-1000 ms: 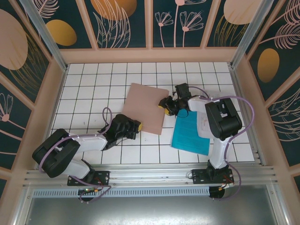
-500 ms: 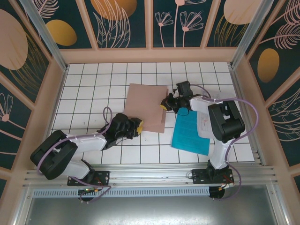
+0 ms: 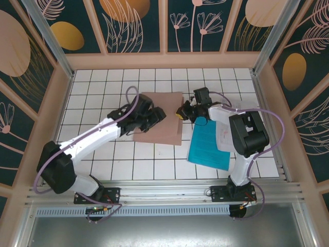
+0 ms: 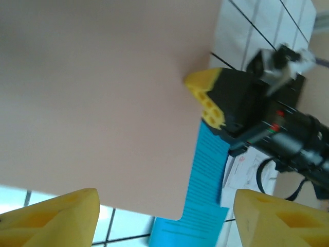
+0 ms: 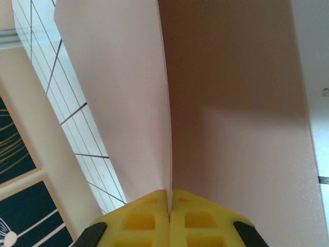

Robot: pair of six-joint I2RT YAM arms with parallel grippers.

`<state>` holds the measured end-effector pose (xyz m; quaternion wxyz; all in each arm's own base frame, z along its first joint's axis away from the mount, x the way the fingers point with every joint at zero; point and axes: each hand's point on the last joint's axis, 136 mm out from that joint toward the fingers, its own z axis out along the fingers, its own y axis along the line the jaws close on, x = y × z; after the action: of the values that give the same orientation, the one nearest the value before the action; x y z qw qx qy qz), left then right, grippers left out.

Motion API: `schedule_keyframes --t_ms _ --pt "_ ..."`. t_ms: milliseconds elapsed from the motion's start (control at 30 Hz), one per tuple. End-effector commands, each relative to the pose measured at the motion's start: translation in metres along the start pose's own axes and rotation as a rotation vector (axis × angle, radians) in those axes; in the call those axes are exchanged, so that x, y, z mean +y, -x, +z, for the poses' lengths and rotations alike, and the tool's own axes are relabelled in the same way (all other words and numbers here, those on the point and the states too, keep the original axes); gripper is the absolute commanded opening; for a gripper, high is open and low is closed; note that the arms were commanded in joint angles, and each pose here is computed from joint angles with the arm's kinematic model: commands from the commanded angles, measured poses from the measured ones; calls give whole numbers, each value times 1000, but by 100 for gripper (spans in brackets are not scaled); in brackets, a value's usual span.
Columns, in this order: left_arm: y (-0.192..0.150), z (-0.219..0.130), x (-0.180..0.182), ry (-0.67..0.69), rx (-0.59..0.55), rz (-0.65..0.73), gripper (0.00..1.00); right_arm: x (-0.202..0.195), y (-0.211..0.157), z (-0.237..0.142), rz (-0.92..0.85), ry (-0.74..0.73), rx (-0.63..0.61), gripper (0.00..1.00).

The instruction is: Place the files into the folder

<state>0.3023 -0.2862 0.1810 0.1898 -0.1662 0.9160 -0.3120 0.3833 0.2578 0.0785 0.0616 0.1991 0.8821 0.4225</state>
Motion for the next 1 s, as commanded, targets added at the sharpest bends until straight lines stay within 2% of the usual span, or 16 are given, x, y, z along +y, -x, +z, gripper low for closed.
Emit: schedule_keyframes --t_ms 0,133,300,467,667,767,867,967 --pt "-16 6 4 118 79 382 70 23 4 -12 3 16 -23 0" --pt "-20 21 -22 151 74 581 71 28 4 -11 16 8 -2 0" --pt "-26 52 -32 312 55 773 72 34 3 -12 25 18 5 0" --pt "-15 63 -16 560 -44 898 71 39 3 -13 26 26 9 0" --pt "-17 75 2 670 -66 994 66 41 3 -13 26 30 15 0" --pt "-18 81 10 699 -64 1024 58 41 2 -13 32 32 23 0" --pt "-17 82 12 714 -75 1030 44 41 2 -13 31 33 25 0" --pt "-15 80 11 711 -90 1027 20 41 1 -12 34 33 30 0"
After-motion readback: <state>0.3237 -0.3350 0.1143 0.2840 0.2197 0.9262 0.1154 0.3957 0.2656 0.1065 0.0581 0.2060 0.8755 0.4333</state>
